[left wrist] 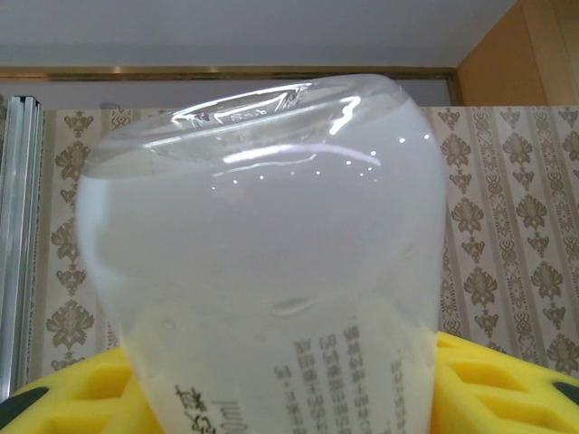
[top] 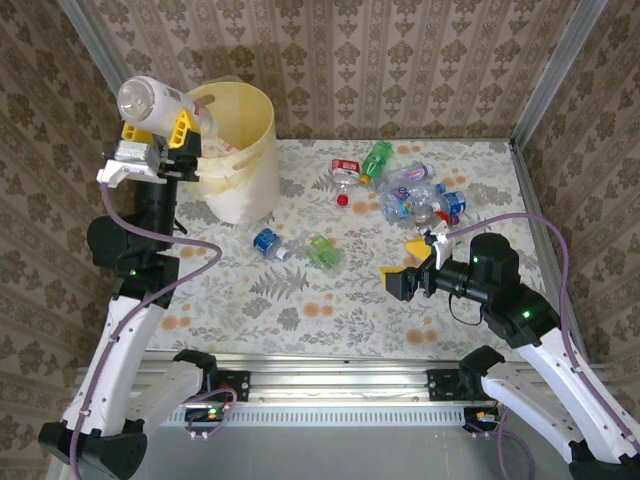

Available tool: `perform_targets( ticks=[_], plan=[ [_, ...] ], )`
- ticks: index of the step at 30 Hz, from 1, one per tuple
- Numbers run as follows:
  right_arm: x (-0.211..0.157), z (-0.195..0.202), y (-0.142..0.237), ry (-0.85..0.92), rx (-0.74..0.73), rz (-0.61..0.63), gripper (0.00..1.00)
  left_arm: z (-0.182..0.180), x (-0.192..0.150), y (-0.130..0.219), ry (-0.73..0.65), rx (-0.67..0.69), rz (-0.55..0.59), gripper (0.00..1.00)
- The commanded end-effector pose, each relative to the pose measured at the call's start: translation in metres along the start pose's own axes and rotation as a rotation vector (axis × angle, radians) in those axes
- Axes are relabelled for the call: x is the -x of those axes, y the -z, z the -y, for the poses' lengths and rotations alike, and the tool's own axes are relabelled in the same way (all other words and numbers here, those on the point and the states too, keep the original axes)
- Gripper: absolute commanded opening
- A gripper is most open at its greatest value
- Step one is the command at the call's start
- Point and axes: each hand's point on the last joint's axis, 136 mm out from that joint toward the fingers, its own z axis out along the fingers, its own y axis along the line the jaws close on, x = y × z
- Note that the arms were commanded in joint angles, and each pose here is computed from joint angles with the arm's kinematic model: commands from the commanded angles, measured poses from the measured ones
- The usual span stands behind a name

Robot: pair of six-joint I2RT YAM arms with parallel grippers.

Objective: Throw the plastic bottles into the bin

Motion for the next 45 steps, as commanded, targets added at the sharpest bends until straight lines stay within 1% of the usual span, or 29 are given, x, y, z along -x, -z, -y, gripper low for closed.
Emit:
perform_targets(
  ticks=[1,7,10,13,16,17,20,22,23,24,25,26,27,28,32,35,37,40,43,45],
  plan=[
    [0.013,-0.011,0.006,0.032,0.037,0.033,1.00,-0.006,0.010,0.002,-0.025,0.026,0.051,0.35],
    [0.013,-0.012,0.006,0.035,0.040,0.036,1.00,-0.007,-0.001,-0.002,-0.036,0.028,0.021,0.35],
    [0.012,-0.012,0.005,0.033,0.041,0.032,1.00,-0.015,-0.019,-0.008,-0.038,0.060,-0.031,0.34],
    [0.012,-0.012,0.005,0.035,0.045,0.030,1.00,-0.030,-0.050,-0.018,-0.005,0.084,-0.106,0.34],
    [0.012,-0.013,0.004,0.037,0.051,0.030,1.00,-0.046,-0.099,-0.033,0.039,0.106,-0.219,0.35],
    [0.012,-0.013,0.004,0.037,0.050,0.028,1.00,-0.052,-0.118,-0.039,0.051,0.114,-0.260,0.36],
    [0.011,-0.012,0.004,0.034,0.049,0.025,1.00,-0.060,-0.178,-0.054,0.138,0.078,-0.422,0.45],
    [0.010,-0.012,0.003,0.031,0.049,0.020,1.00,-0.055,-0.213,-0.060,0.183,0.036,-0.529,0.54],
    [0.010,-0.012,0.003,0.028,0.050,0.019,1.00,-0.054,-0.227,-0.061,0.195,0.030,-0.581,0.62],
    [0.009,-0.013,0.004,0.029,0.051,0.019,1.00,-0.055,-0.240,-0.059,0.204,0.036,-0.629,0.75],
    [0.010,-0.013,0.004,0.027,0.053,0.019,1.00,-0.055,-0.246,-0.058,0.209,0.038,-0.660,0.86],
    [0.010,-0.014,0.005,0.028,0.054,0.020,1.00,-0.056,-0.247,-0.057,0.213,0.043,-0.688,0.93],
    [0.009,-0.014,0.005,0.026,0.056,0.019,1.00,-0.056,-0.242,-0.056,0.215,0.044,-0.707,0.97],
    [0.010,-0.015,0.006,0.026,0.057,0.021,1.00,-0.055,-0.232,-0.056,0.212,0.045,-0.705,1.00],
    [0.010,-0.015,0.006,0.025,0.062,0.023,1.00,-0.056,-0.174,-0.055,0.194,0.065,-0.668,1.00],
    [0.011,-0.015,0.004,0.023,0.066,0.025,1.00,-0.053,-0.137,-0.049,0.191,0.069,-0.684,1.00],
    [0.009,-0.014,0.003,0.020,0.063,0.020,1.00,-0.048,-0.120,-0.040,0.206,0.064,-0.698,1.00],
    [0.008,-0.013,0.001,0.014,0.061,0.018,1.00,-0.039,-0.111,-0.019,0.250,0.052,-0.753,1.00],
    [0.009,-0.013,0.002,0.014,0.061,0.017,1.00,-0.028,-0.116,0.005,0.308,0.046,-0.848,1.00],
    [0.009,-0.014,0.003,0.016,0.060,0.013,1.00,-0.016,-0.125,0.023,0.340,0.022,-0.933,1.00]
  ],
)
